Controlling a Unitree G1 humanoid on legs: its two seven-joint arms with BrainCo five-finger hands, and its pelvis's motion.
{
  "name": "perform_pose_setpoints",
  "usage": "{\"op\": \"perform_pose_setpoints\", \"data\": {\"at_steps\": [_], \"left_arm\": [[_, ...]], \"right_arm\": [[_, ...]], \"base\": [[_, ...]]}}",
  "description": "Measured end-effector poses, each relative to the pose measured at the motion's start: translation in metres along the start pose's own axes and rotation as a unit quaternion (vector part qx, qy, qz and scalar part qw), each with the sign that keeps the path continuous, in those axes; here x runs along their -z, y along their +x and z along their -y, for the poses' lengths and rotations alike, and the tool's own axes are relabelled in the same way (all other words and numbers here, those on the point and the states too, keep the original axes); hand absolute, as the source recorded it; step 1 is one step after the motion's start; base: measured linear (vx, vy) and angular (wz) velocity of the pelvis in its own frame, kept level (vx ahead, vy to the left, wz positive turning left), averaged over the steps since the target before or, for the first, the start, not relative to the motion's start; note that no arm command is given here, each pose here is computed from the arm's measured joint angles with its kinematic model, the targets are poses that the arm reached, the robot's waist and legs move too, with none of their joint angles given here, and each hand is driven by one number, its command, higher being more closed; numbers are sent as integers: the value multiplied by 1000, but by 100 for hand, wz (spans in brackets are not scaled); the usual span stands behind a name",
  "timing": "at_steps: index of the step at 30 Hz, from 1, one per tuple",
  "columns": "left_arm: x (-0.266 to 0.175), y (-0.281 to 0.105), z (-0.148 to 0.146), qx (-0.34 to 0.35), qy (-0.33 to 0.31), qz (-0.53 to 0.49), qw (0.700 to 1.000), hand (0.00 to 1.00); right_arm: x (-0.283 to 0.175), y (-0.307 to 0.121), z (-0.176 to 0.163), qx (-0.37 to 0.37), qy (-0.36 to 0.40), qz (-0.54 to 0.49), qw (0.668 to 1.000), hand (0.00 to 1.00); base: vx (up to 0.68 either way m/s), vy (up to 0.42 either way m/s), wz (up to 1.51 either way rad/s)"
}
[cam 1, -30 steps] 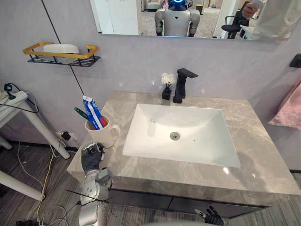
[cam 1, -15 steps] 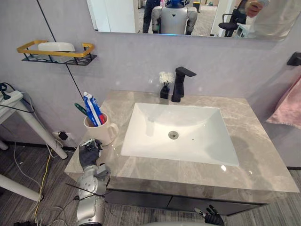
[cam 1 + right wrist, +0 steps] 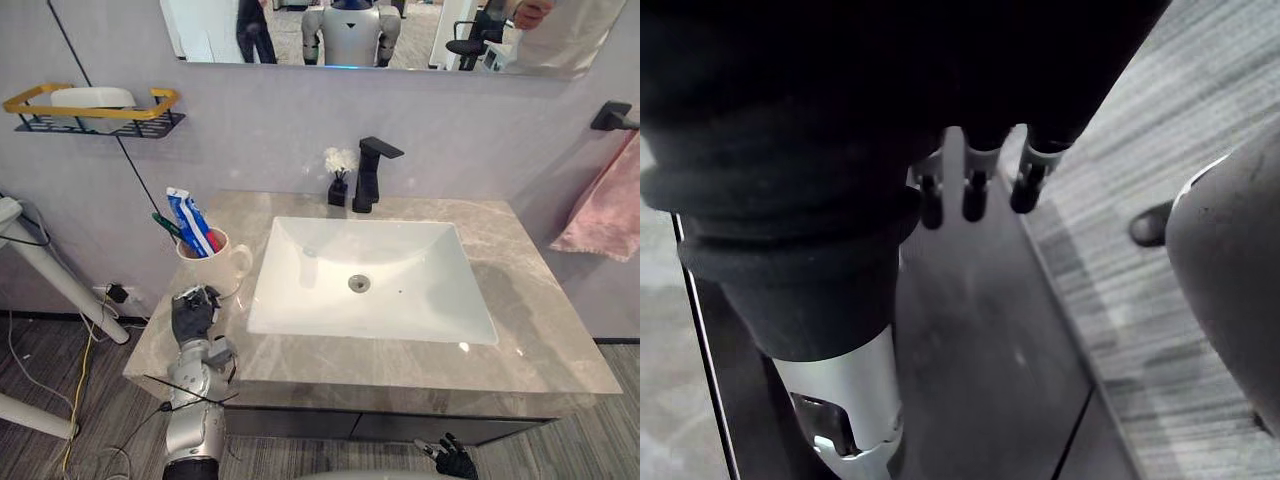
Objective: Organize washtable
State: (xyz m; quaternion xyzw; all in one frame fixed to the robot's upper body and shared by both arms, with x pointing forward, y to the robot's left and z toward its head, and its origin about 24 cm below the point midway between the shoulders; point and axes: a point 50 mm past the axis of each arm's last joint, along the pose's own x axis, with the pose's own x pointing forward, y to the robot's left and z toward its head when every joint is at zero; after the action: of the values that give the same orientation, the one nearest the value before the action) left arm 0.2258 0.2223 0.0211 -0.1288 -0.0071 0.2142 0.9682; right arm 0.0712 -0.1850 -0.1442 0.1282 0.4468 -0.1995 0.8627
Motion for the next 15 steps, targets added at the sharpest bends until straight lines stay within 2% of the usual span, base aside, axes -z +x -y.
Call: {"op": "perform_pose_setpoints", "data": {"at_steps": [15], "left_arm": [[-3,6,2,-6,0,4,1000,100]], "right_arm": [[0,0,4,8,2,-1,1000,0]], "base": [[-26,-31,-4]]}}
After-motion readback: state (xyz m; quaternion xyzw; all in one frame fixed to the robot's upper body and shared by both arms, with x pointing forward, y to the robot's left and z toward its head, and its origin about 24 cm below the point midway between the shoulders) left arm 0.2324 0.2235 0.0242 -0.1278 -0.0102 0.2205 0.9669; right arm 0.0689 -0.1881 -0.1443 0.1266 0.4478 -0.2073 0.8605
